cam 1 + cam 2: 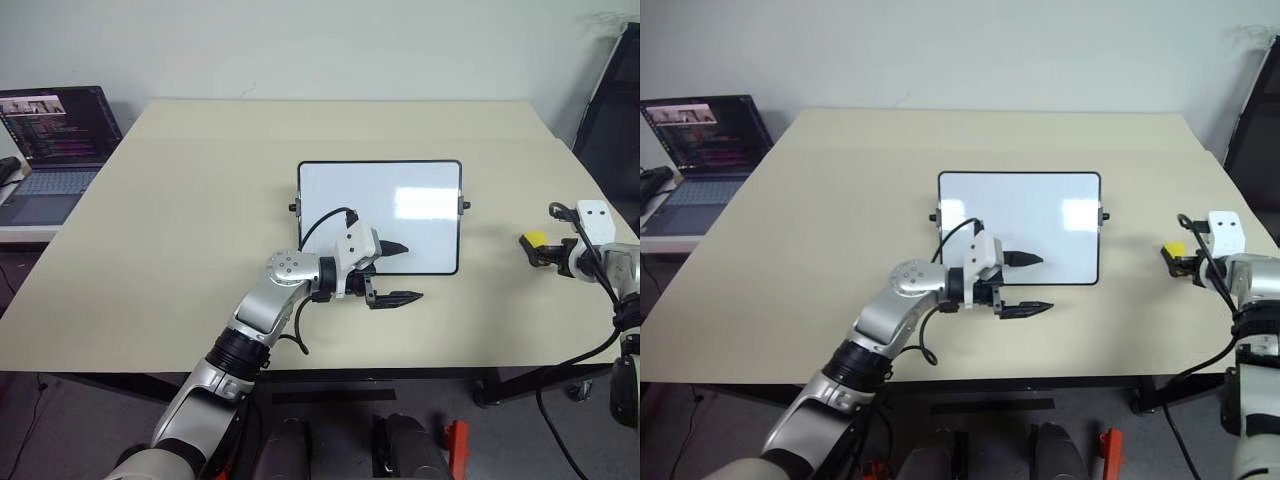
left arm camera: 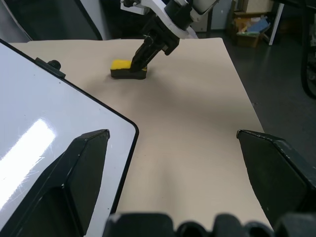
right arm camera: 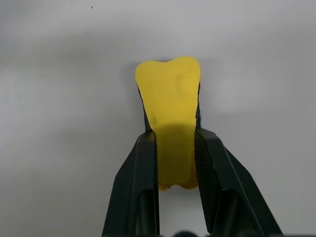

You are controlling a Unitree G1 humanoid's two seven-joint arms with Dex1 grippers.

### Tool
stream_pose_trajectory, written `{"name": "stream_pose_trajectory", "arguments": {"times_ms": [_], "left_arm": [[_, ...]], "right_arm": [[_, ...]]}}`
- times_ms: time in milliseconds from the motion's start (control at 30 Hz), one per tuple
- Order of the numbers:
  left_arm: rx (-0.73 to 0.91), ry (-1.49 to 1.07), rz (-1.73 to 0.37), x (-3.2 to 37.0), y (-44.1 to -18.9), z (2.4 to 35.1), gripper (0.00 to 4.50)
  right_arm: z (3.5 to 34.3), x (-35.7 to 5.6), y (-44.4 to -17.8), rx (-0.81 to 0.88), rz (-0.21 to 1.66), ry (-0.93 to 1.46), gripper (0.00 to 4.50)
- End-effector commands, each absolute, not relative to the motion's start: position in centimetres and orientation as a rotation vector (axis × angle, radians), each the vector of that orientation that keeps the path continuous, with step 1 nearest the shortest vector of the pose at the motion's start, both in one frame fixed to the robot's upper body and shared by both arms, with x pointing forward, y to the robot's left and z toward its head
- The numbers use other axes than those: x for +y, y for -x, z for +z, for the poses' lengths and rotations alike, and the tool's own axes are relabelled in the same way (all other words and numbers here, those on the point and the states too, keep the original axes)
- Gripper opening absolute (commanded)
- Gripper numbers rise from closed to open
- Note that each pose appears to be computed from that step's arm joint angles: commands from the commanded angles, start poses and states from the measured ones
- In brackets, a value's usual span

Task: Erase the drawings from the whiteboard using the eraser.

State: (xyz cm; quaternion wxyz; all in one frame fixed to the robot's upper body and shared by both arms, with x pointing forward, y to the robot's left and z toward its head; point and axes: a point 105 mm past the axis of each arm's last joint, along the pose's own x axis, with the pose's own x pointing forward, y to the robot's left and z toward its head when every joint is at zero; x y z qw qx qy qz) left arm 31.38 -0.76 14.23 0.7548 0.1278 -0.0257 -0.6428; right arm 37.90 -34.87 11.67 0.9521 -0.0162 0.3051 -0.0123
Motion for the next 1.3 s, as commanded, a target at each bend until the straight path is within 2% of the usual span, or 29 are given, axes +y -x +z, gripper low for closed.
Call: {"name": "stream_pose_trajectory", "arguments": {"times_ms": [33, 67, 100, 267, 400, 500, 600, 633, 767, 833, 900, 1033, 1133, 1300], "left_arm": [[-0.105, -0.288, -1.398, -0.8, -31.1, 15.3, 4.5], [-0.105, -0.287, -1.396, -0.7, -31.1, 15.3, 4.5], [-0.104, -0.287, -1.394, -0.7, -31.1, 15.3, 4.5], [-0.101, -0.29, -1.384, -0.4, -31.2, 15.4, 4.5], [-0.114, -0.287, -1.367, -0.1, -31.4, 15.8, 4.5], [-0.169, -0.247, -1.298, 1.0, -32.1, 17.5, 4.5], [-0.361, 0.033, -1.021, 4.9, -34.2, 24.5, 4.5], [-0.388, 0.077, -0.945, 6.1, -34.7, 25.7, 4.5], [-0.483, 0.062, -0.561, 13.0, -36.6, 28.4, 4.5], [-0.515, 0.107, -0.385, 16.4, -37.0, 28.8, 4.5], [-0.493, 0.071, -0.2, 19.6, -37.4, 27.4, 4.5], [-0.395, -0.002, -0.029, 22.2, -37.7, 23.1, 4.5], [-0.354, -0.07, 0.012, 22.4, -38.0, 21.0, 4.5], [-0.194, -0.149, -0.027, 20.6, -38.5, 14.3, 4.5]], "right_arm": [[12.3, -34.6, -38.5, 0.597, -0.013, 0.044, 0.67], [12.3, -34.6, -38.5, 0.596, -0.017, 0.046, 0.67], [12.3, -34.7, -38.6, 0.596, -0.02, 0.049, 1.39], [12.6, -34.7, -38.8, 0.591, -0.012, 0.066, 2.92], [13.4, -34.8, -38.9, 0.573, -0.01, 0.076, 4.41], [15.4, -34.7, -38.8, 0.523, 0.005, 0.098, 4.48], [18.9, -33.0, -39.1, 0.312, 0.093, 0.156, 4.48], [19.6, -32.4, -39.1, 0.251, 0.121, 0.171, 4.48], [18.8, -30.7, -38.9, 0.072, 0.142, 0.199, 4.48], [17.8, -30.4, -38.9, 0.037, 0.122, 0.196, 4.48], [16.4, -29.9, -38.9, 0.009, 0.116, 0.171, 4.48], [14.5, -29.3, -38.7, -0.019, 0.098, 0.095, 4.48], [14.0, -28.7, -38.5, -0.037, 0.118, 0.092, 4.48], [12.7, -28.5, -38.1, -0.06, 0.116, 0.034, 4.48]]}}
